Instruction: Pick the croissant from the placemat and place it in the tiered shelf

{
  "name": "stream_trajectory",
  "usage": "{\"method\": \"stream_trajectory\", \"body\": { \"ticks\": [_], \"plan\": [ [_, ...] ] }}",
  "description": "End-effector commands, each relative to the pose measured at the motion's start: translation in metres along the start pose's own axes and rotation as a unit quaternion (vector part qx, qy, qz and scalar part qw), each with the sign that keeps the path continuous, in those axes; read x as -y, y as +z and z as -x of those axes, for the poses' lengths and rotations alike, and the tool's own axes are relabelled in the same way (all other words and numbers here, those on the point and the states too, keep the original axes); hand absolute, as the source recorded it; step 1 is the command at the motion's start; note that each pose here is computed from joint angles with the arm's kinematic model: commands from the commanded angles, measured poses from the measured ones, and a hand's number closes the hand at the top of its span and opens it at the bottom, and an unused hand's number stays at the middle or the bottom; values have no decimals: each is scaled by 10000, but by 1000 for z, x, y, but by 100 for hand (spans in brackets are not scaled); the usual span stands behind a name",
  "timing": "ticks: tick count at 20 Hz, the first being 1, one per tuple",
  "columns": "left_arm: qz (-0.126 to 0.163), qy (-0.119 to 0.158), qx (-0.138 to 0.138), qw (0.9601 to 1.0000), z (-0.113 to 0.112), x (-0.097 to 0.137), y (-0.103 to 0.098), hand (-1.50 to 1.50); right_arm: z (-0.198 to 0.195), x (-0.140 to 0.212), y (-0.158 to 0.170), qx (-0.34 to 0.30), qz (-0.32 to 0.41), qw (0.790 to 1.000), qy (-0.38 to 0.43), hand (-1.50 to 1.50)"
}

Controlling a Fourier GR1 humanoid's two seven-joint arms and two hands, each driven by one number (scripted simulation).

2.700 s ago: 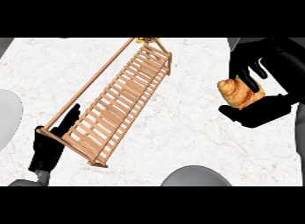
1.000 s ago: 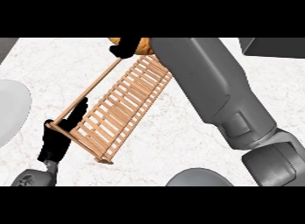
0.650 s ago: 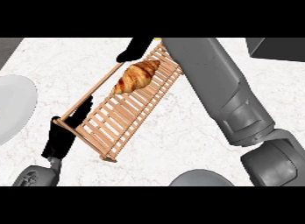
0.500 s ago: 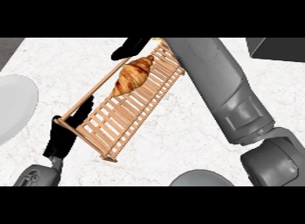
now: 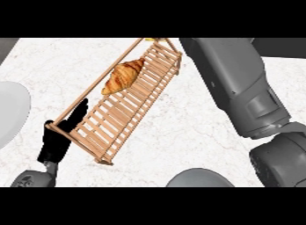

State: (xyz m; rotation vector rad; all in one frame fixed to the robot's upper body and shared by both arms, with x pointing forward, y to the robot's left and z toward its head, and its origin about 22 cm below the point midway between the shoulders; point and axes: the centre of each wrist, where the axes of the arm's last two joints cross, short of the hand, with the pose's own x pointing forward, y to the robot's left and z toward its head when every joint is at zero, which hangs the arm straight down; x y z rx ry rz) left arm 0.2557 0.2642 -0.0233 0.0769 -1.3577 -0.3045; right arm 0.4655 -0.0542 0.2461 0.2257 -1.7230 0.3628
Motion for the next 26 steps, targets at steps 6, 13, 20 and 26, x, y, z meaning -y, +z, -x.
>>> {"method": "stream_trajectory", "body": {
  "ticks": [6, 13, 20, 26],
  "plan": [
    [-77, -118, -140, 9998, 1, -13, 4, 0, 7, 126, 26, -299, 1771, 9837, 26, -150],
    [121, 45, -90, 9999, 4, 20, 14, 0, 5, 220, 72, 37, 1575, 9874, 113, -150],
    [2, -137, -26, 9999, -6, 7, -10, 0, 15, 265, 106, 188, 1302, 9903, 439, -150],
    [90, -127, 9, 9999, -1, 14, -4, 0, 23, 269, 111, 140, 1113, 9910, 726, -150]
  ]
}}
